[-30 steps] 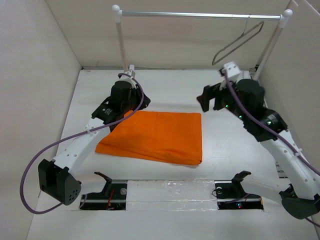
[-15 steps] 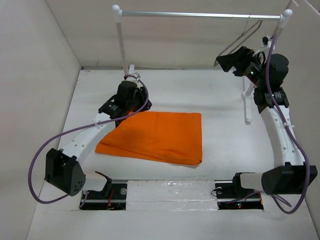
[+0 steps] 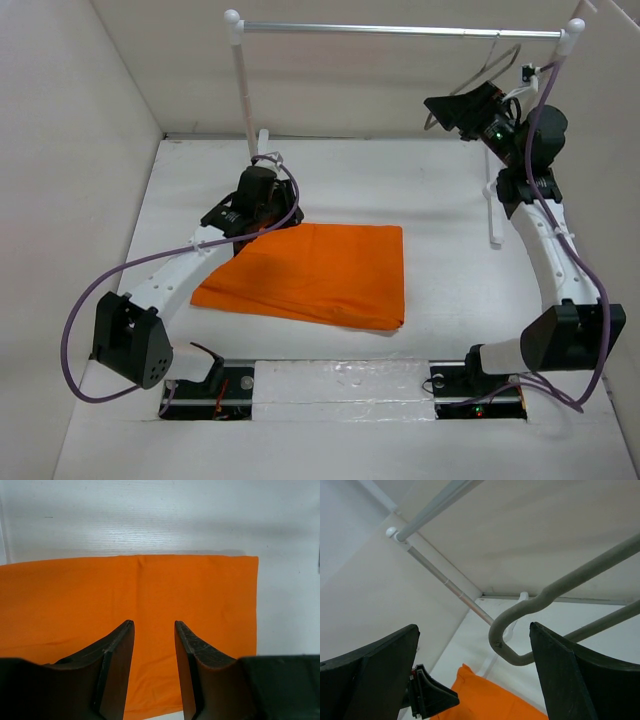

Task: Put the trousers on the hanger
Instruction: Pick up the hanger from the clothesline.

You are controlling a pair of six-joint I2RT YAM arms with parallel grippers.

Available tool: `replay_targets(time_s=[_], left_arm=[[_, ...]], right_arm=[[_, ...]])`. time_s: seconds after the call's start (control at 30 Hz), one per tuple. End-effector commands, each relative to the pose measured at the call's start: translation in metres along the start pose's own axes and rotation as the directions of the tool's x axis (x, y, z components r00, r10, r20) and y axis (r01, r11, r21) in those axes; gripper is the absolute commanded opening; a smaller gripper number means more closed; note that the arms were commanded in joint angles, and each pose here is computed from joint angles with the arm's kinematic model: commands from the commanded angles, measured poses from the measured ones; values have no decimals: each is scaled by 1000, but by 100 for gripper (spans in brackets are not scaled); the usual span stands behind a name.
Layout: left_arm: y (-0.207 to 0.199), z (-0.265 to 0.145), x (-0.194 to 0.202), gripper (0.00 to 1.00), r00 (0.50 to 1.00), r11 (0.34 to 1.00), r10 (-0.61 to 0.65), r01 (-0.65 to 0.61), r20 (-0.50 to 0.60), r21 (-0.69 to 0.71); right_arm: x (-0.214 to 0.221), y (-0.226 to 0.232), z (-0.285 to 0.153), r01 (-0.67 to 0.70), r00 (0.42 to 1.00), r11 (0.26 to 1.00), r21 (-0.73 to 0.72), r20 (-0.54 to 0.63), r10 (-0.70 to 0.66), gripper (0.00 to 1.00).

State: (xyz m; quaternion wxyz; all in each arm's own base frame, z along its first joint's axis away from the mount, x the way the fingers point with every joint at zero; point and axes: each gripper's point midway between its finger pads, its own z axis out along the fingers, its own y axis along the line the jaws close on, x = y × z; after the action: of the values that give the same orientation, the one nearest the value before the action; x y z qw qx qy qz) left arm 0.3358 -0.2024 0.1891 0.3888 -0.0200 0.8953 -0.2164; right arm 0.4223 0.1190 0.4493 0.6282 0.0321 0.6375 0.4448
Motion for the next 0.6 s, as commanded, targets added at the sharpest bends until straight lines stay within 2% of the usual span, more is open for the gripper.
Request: replay_targets(time_s=[0.0,0.27,0.57], left_arm=[[-8,-10,-10,35,999,999,7,-9,43,39],[-3,-12,-2,34,1000,1000,-1,1,31,29],[2,-13,8,34,1000,1000,-21,21,18,18]], right_arm=[[-3,8,10,-10,999,999,-49,39,12,96],[-3,-8,27,-72,993,996,-56,91,77,93],[7,-19,34,-89,992,995,-49,88,94,74]])
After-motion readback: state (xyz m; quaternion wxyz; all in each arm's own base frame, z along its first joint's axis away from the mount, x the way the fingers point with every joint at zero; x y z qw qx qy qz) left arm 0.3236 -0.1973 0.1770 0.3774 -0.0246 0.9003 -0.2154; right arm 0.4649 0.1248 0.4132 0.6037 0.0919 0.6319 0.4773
